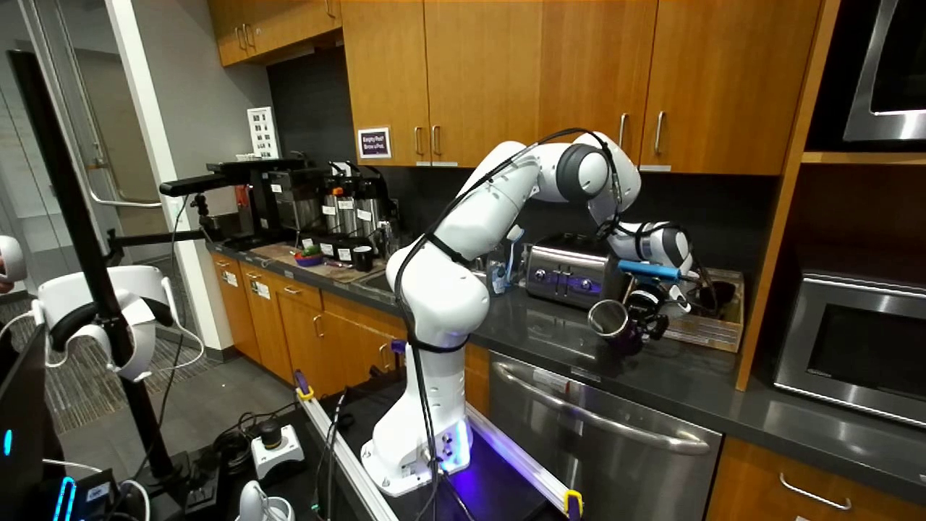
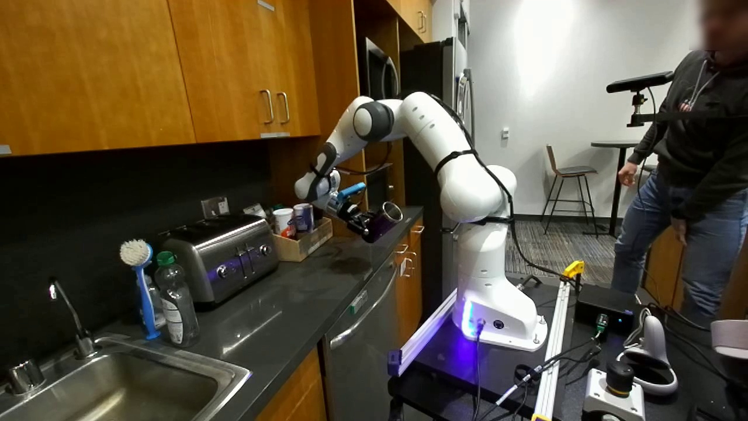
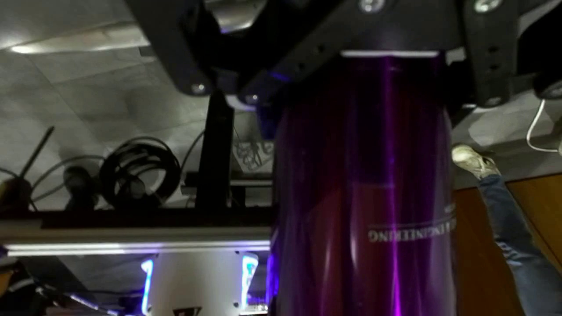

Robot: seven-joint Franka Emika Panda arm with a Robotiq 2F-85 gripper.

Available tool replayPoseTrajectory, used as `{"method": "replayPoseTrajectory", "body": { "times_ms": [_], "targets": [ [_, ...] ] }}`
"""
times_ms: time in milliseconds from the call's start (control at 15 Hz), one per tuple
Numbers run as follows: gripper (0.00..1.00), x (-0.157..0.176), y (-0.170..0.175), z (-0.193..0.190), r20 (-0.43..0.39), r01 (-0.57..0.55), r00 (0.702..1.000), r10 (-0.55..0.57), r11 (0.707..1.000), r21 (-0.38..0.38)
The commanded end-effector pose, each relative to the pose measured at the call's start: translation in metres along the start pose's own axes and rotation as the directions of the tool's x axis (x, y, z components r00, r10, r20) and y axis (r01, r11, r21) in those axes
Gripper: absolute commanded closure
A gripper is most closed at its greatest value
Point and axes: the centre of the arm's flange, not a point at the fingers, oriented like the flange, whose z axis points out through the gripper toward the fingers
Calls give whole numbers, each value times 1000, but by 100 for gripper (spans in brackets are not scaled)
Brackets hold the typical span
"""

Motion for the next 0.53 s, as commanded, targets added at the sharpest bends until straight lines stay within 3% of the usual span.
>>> {"method": "replayPoseTrajectory", "body": {
  "times_ms": [0,267,467],
  "targets": [
    [44,14,-9,-21,166,30,986,-12,994,-102],
    [44,33,-20,-24,306,-15,948,88,972,-233],
    [44,42,-20,-25,355,-31,923,148,948,-317]
  ]
}}
